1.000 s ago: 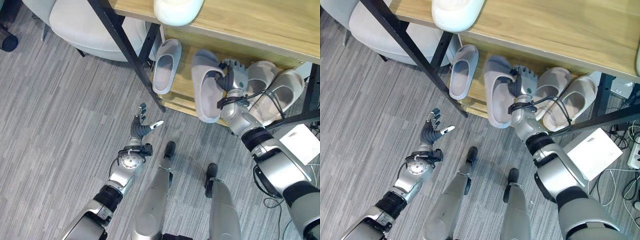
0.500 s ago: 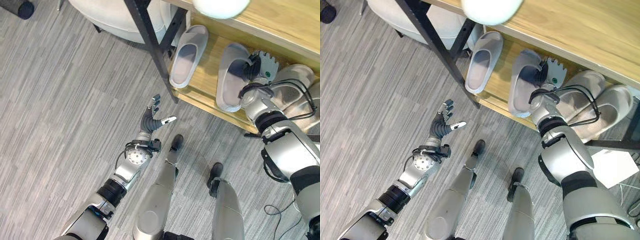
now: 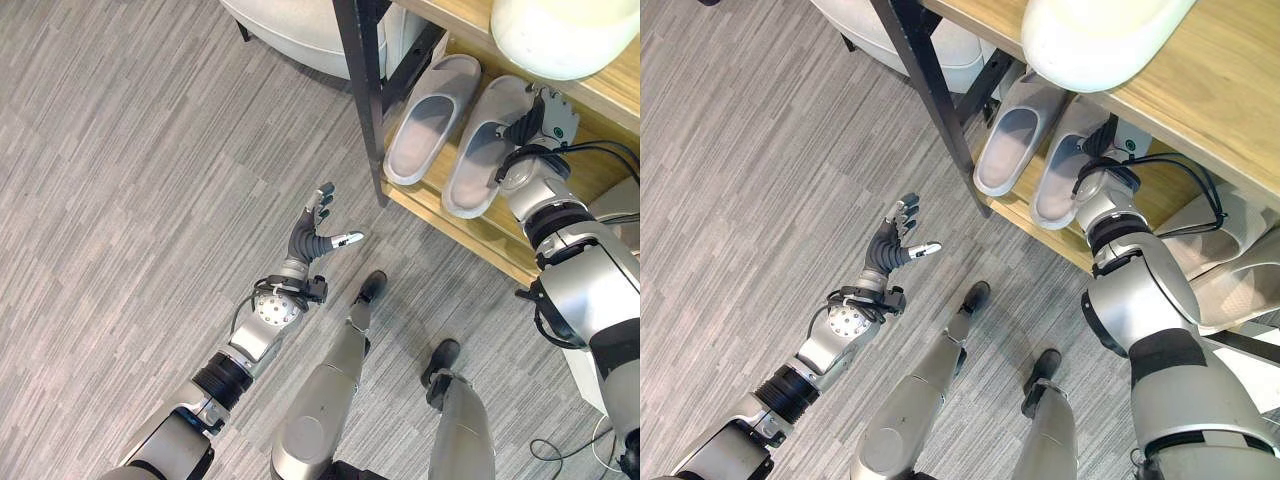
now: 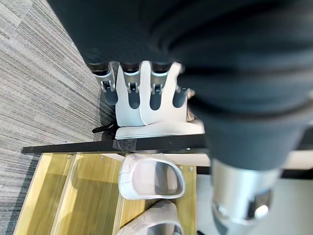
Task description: Arrange the slippers neatly on the shoe rack.
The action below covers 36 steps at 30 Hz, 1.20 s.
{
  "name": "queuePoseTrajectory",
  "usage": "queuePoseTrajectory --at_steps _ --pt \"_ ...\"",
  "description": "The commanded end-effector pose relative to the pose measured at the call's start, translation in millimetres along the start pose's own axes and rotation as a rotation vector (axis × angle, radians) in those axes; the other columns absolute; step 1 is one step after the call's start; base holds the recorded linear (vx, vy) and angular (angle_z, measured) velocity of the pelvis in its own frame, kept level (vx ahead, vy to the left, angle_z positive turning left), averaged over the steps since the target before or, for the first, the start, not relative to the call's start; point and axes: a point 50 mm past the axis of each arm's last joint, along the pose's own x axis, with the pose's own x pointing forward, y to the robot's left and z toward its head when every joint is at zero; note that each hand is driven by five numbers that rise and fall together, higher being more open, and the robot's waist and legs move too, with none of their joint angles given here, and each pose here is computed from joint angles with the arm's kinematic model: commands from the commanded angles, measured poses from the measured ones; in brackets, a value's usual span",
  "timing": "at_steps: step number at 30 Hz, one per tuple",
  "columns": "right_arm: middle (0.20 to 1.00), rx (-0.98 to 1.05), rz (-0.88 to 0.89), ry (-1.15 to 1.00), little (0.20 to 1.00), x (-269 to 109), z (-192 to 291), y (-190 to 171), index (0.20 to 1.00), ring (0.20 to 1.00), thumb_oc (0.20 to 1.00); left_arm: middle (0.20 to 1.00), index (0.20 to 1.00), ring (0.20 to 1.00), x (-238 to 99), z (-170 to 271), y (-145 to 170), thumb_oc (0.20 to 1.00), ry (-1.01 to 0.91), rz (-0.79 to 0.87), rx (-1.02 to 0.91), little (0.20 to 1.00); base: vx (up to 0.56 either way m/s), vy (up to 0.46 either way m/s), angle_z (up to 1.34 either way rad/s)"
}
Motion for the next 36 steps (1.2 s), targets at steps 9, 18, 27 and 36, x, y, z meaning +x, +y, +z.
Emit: queuePoseTrajectory --at_steps 9,18,27,36 --pt "1.0 0.372 -0.151 -0.078 1.0 -7.8 44.0 -10.0 1.0 1.0 1.0 1.0 1.0 1.0 9.6 22.4 9.7 1.0 -0.118 0.07 0.008 1.0 -0.03 0.022 -0.07" --pt "1.0 0.7 -0.08 0.025 1.0 -23.3 48.0 8.2 1.0 1.0 1.0 1.0 1.0 1.0 4.2 12.1 15.0 1.0 -0.077 0.088 0.041 1.0 -0.03 0.003 -0.13" --pt "1.0 0.976 0.05 0.248 1.0 -29.3 38.0 31.8 1.0 1.0 1.0 1.0 1.0 1.0 5.2 11.2 13.1 1.0 -0.061 0.064 0.048 1.0 -0.01 -0.008 -0.04" --pt "1.0 1.109 0.213 0.29 1.0 -51.2 55.7 59.1 1.0 1.0 1.0 1.0 1.0 1.0 7.9 8.8 11.6 1.0 -0.048 0.059 0.064 1.0 0.02 -0.024 0.05"
